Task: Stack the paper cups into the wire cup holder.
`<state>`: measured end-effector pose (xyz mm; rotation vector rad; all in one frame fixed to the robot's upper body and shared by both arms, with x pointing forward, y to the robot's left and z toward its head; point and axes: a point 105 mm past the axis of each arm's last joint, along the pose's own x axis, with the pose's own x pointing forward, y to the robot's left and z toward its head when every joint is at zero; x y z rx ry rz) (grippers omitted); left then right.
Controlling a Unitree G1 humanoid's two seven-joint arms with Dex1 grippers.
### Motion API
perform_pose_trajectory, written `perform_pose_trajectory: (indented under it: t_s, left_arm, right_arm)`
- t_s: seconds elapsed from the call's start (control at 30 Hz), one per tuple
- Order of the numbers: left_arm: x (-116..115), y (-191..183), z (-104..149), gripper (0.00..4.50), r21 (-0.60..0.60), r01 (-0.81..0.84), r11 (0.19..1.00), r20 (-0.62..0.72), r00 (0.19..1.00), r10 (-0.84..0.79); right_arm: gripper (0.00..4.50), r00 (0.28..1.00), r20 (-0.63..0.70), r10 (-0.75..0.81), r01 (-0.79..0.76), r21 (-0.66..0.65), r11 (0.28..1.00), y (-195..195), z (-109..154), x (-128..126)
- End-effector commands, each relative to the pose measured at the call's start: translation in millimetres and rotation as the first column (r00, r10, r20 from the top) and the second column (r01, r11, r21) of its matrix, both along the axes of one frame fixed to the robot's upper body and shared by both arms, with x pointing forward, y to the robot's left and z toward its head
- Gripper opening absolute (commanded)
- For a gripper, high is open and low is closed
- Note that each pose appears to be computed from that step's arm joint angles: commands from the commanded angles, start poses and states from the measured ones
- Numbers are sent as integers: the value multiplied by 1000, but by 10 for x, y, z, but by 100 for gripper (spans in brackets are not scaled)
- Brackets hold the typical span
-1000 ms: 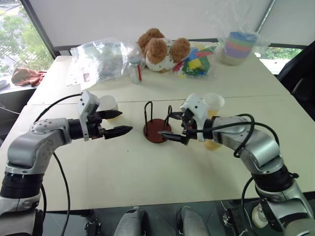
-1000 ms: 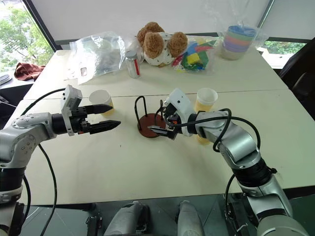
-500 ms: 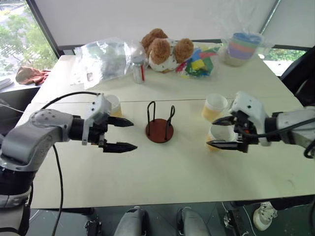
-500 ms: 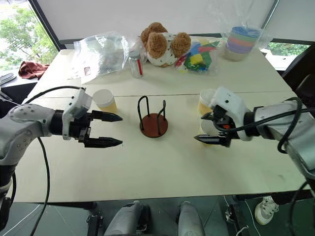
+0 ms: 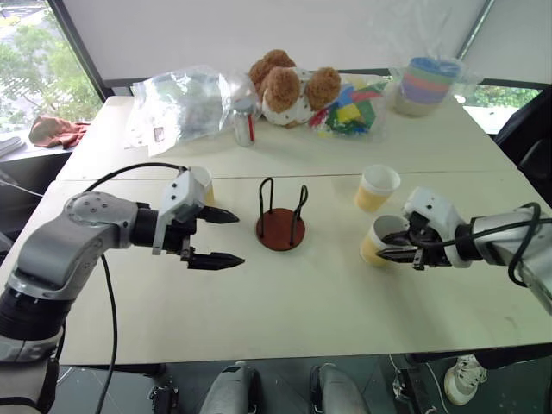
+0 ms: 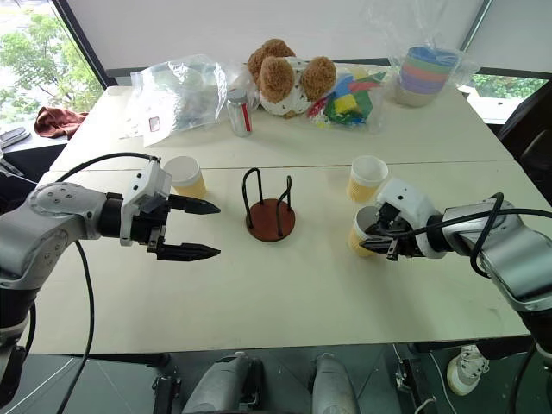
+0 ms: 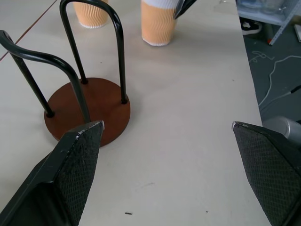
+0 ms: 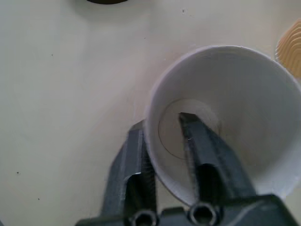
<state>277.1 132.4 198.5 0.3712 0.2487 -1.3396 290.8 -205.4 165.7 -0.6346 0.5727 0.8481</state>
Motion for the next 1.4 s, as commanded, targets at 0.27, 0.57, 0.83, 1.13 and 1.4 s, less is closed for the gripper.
perform_pose_trajectory:
  t_s: [0.27, 0.57, 0.83, 1.13, 1.4]
  left_arm:
    - [171, 311, 32, 450, 43, -105, 994, 44, 994, 103]
    - [256, 345, 21, 450, 39, -122, 992, 57, 991, 120]
    - [215, 305, -15, 450, 17, -131, 991, 48, 990, 130]
    - [189, 271, -21, 450, 6, -134, 991, 49, 990, 134]
    - [199, 261, -20, 450, -6, -143, 990, 53, 988, 143]
  right_arm:
    - [4, 891, 313, 329, -323, -71, 944, 497, 1180, 155]
    - [4, 701, 253, 667, -664, -110, 739, 1239, 1438, 230]
    - [4, 644, 199, 738, -725, -147, 673, 1478, 1297, 403]
    - [84, 627, 152, 764, -752, -137, 645, 1587, 1184, 478]
    - [274, 668, 243, 703, -699, -121, 705, 1459, 1433, 539]
